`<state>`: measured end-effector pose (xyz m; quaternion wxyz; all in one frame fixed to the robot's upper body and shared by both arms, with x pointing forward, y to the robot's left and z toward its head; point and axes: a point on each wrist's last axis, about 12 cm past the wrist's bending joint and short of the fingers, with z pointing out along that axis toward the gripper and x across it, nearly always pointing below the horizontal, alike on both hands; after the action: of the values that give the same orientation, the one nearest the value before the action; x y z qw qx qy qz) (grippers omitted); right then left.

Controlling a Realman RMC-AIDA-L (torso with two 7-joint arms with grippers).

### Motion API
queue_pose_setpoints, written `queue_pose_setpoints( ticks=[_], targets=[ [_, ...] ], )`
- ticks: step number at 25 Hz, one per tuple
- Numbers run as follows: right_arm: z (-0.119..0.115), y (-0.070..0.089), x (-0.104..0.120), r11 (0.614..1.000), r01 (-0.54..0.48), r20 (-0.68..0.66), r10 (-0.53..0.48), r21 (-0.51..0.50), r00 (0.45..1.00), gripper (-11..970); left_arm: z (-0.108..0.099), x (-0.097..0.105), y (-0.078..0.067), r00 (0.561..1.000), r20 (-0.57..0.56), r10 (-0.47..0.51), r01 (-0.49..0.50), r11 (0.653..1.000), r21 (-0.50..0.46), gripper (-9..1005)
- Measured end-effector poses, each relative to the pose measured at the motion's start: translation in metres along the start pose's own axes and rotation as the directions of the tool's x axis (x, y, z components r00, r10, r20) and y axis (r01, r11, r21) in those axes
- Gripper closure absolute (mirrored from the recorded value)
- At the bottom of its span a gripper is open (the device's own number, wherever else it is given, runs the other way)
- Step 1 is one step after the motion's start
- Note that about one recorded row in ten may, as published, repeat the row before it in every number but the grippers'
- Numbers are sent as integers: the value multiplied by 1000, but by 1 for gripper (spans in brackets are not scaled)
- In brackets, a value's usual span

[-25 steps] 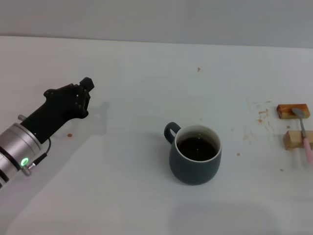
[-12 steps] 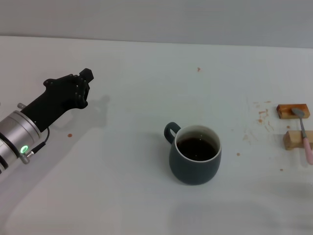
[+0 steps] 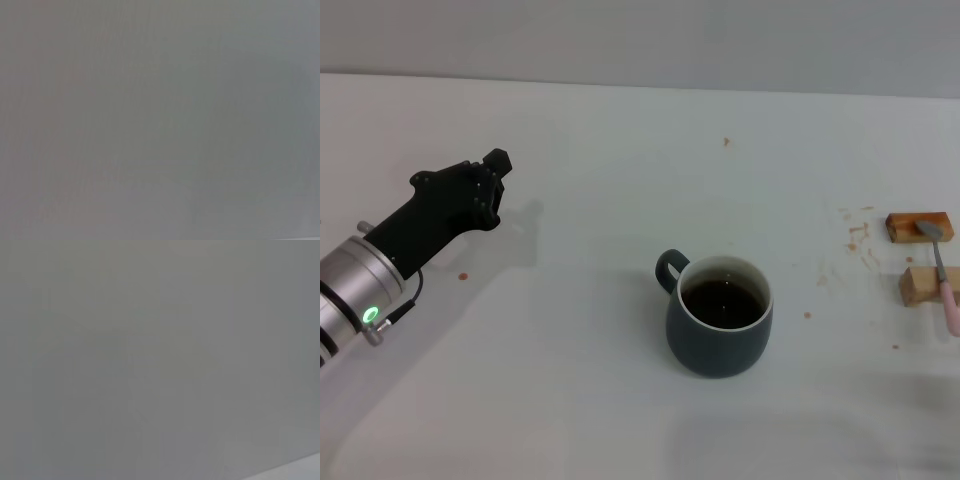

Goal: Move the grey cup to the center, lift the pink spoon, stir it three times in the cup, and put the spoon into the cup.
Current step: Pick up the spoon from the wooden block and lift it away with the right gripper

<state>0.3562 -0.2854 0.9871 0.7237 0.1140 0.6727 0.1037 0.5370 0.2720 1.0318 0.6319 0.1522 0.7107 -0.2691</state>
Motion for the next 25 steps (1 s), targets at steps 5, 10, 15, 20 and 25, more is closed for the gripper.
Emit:
queue_pose_setpoints(
  ticks=[5,10,15,20,25],
  targets=[
    [-1,-1,5,1000,-16,-47,16,-5,999,488,-2,3,-3,1000,0,-11,11,1000,-2,961],
    [3,-1,11,999,-53,-97,53,1,994,413,0,5,-7,1000,1,-19,19,1000,1,960],
    [7,0,14,997,-71,-127,69,-13,989,382,2,5,-8,1000,3,-20,20,1000,6,959],
    [10,1,17,996,-83,-158,78,-25,984,383,3,5,-9,1000,4,-22,21,1000,8,958],
    [14,1,19,996,-82,-175,77,-23,982,384,4,5,-9,1000,2,-21,21,1000,7,957]
  ],
)
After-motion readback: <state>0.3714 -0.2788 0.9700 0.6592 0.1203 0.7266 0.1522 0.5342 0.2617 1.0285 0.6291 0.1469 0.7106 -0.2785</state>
